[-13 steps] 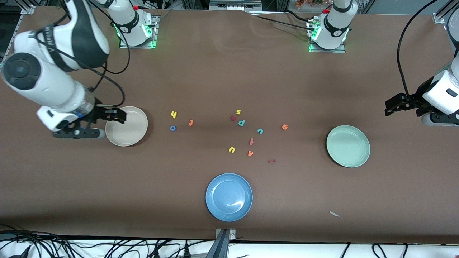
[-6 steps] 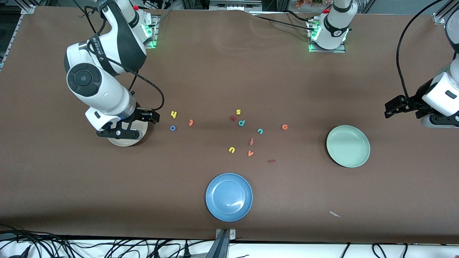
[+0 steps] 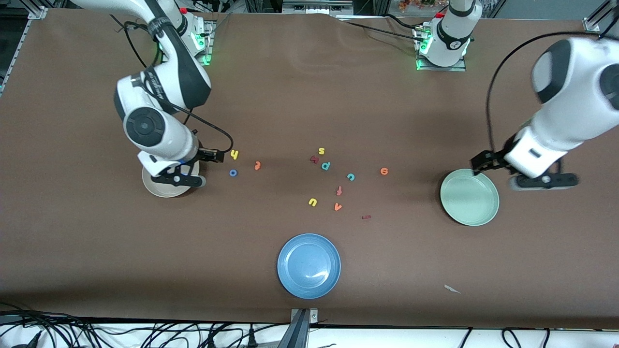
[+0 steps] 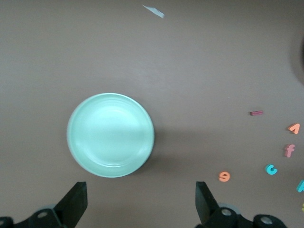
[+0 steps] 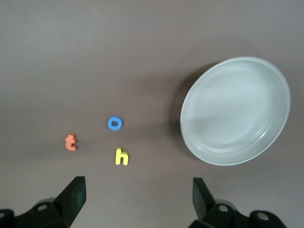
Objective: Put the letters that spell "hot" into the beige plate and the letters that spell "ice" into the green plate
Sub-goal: 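Move the right gripper toward the letters while the left gripper follows, then grasp the yellow h with the right gripper while the left grasps orange e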
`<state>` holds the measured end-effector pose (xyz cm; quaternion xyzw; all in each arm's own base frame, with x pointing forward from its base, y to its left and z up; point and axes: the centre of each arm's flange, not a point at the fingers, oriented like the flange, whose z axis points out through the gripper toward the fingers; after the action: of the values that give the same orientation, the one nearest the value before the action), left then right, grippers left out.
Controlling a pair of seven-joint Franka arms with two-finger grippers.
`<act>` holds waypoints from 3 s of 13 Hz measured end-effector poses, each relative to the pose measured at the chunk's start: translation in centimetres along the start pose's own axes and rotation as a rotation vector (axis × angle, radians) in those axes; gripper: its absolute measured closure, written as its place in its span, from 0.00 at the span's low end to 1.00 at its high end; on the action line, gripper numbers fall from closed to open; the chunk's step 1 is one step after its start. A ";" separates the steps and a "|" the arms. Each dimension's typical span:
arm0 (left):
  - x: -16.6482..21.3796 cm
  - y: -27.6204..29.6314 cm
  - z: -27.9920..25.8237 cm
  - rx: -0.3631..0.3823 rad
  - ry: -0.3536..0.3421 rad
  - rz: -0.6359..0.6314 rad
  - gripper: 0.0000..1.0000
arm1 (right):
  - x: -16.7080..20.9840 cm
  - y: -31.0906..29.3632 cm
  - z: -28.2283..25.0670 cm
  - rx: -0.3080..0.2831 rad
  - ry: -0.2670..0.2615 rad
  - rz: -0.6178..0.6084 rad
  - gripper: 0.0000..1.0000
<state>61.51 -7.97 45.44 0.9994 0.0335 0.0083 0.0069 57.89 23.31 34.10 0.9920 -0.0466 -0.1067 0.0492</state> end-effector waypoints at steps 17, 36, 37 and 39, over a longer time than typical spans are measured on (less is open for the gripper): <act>-7.9 16.2 25.7 -0.031 -0.060 0.021 0.00 | -4.3 -3.4 16.5 0.062 0.016 0.026 0.34; -10.1 17.5 28.3 0.045 -0.123 0.086 0.46 | -4.6 -3.8 17.8 0.097 0.056 -0.016 0.57; -10.1 17.5 28.4 0.045 -0.124 0.086 0.50 | -4.6 -3.7 17.8 0.097 0.056 -0.028 0.57; -10.1 17.5 28.4 0.045 -0.124 0.086 0.53 | -4.6 -3.7 17.8 0.097 0.057 -0.036 0.58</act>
<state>53.09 -26.50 17.14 0.9984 -0.0097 -0.0542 -0.0139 49.86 25.93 17.33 0.9965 -0.0326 -0.0771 0.0006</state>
